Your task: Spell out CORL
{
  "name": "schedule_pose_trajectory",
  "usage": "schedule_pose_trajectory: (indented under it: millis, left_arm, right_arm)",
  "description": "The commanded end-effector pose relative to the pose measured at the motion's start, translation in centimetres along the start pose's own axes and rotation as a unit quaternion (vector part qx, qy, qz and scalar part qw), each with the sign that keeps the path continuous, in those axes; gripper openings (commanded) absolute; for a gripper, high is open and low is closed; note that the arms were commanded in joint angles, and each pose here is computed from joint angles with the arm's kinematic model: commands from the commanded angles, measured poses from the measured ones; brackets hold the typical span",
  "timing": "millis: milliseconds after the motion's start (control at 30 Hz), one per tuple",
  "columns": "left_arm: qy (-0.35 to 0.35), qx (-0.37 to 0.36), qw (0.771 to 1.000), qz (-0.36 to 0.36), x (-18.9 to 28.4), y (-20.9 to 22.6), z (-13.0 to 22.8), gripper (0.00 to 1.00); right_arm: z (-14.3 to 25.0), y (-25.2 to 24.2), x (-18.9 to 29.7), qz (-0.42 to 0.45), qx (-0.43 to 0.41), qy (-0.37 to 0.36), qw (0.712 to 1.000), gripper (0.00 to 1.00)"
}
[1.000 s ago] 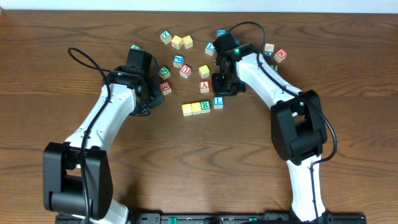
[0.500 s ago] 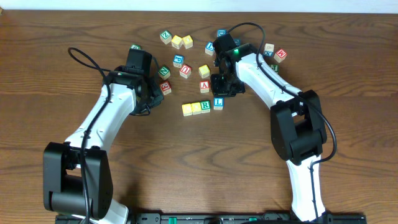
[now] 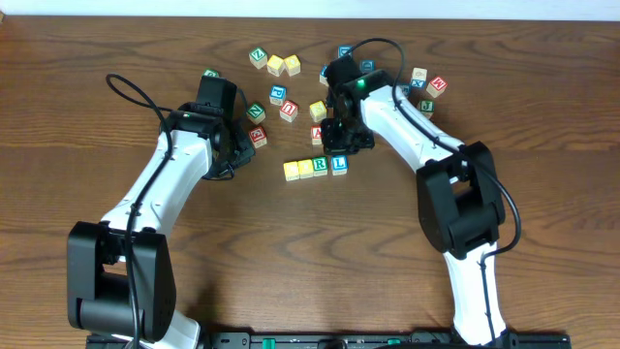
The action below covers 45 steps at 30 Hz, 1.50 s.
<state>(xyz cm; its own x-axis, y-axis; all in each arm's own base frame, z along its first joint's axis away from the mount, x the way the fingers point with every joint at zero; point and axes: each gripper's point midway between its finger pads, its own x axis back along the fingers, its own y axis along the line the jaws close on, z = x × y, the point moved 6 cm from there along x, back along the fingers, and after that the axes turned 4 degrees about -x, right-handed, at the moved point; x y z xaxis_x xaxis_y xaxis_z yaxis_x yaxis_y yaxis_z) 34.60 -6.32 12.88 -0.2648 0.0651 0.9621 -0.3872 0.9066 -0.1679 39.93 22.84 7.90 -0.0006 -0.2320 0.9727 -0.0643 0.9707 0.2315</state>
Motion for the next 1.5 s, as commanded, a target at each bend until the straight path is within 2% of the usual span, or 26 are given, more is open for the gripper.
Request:
schedule_pose_trajectory:
  millis: [0, 333, 700, 1200, 1467]
  left_arm:
    - [0.009, 0.002, 1.000, -0.008, -0.7, 0.2, 0.4, 0.25]
    - [0.010, 0.002, 1.000, -0.008, -0.7, 0.2, 0.4, 0.25]
    - [0.014, -0.032, 0.999, -0.005, -0.8, -1.6, 1.8, 0.25]
    - [0.048, -0.044, 0.998, -0.026, -3.2, -1.6, 2.8, 0.24]
    - [0.074, -0.093, 0.993, -0.018, -3.1, -1.5, 3.6, 0.20]
  right_arm:
    - [0.3, 0.8, -0.3, -0.017, 0.012, 0.010, 1.000, 0.01]
    - [-0.3, 1.3, 1.0, -0.041, 0.024, -0.001, 0.999, 0.01]
    - [-1.9, -1.6, 6.0, -0.043, 0.004, -0.056, 0.998, 0.03]
    - [1.1, -3.8, 3.6, 0.018, -0.014, 0.013, 1.000, 0.04]
    - [2.4, -4.3, 1.8, 0.024, -0.015, 0.034, 0.999, 0.02]
